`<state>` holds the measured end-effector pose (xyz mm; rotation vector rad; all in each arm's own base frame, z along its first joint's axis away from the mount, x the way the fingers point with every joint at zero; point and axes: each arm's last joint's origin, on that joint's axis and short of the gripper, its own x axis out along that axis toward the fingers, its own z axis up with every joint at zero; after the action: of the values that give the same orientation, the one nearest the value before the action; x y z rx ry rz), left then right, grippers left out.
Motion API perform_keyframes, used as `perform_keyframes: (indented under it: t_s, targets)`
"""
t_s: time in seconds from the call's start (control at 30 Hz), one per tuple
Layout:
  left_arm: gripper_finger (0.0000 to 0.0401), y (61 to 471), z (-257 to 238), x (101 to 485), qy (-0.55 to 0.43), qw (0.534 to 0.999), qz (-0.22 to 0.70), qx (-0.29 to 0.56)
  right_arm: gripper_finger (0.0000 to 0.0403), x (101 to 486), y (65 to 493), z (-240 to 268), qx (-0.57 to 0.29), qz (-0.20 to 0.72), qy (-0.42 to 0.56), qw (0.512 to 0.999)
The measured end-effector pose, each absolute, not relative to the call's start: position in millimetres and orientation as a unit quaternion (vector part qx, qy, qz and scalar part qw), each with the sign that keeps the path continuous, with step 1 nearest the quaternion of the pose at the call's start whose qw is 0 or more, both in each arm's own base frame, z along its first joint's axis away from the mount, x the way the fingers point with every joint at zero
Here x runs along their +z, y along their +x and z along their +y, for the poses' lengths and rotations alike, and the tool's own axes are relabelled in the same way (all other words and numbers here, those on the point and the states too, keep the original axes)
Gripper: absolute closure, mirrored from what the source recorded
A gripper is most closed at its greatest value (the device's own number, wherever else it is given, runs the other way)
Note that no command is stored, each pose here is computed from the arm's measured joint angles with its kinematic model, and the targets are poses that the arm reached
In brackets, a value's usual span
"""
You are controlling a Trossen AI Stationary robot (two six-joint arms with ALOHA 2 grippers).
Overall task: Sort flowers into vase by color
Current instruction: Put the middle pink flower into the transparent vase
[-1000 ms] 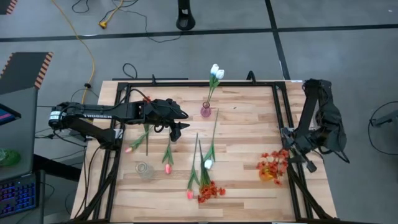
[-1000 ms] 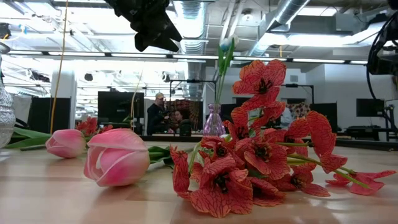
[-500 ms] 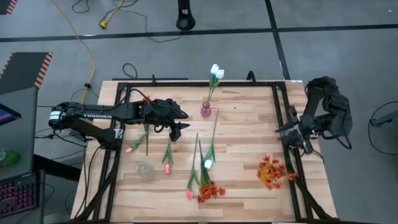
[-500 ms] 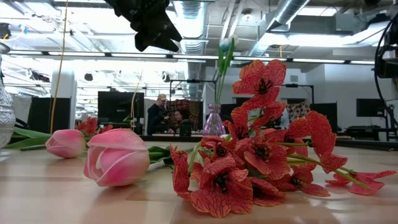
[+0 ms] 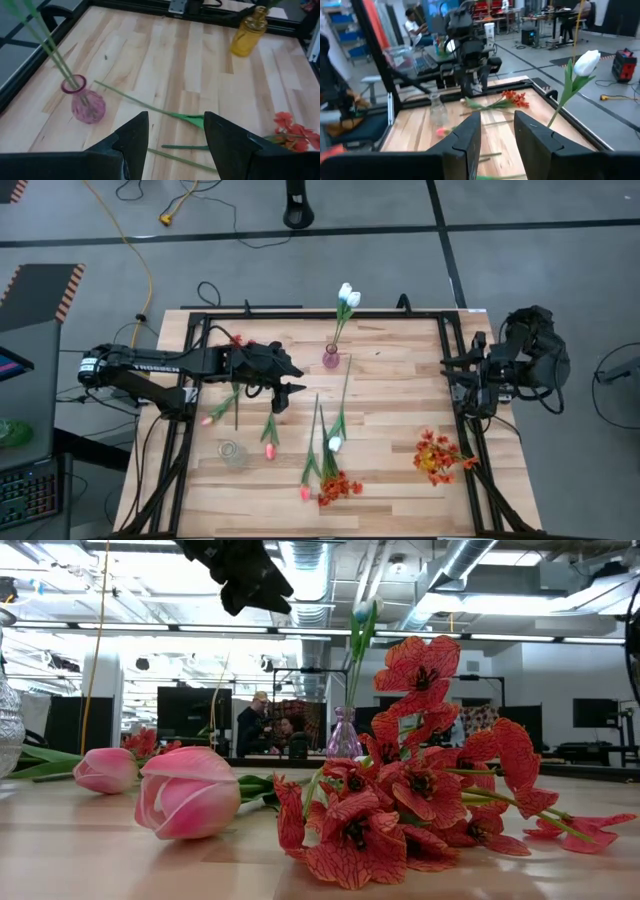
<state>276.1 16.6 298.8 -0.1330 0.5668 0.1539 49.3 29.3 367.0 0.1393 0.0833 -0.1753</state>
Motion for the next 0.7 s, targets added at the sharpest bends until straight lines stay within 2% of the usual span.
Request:
perform_keyframes:
  t_s: [0.4,0.7]
  targets:
    - [0.0224,272.3,-3.2,292.6,0.013,0.947,0.321,-0.001,0.0260,381.4,97.5,67.2,-0.156,0.026,-0.026,0.987]
    - [0.0224,255.1,0.7,275.1,0.069,0.896,0.438,-0.030,0.0260,374.2,124.6,60.4,-0.175,0.042,0.031,0.983]
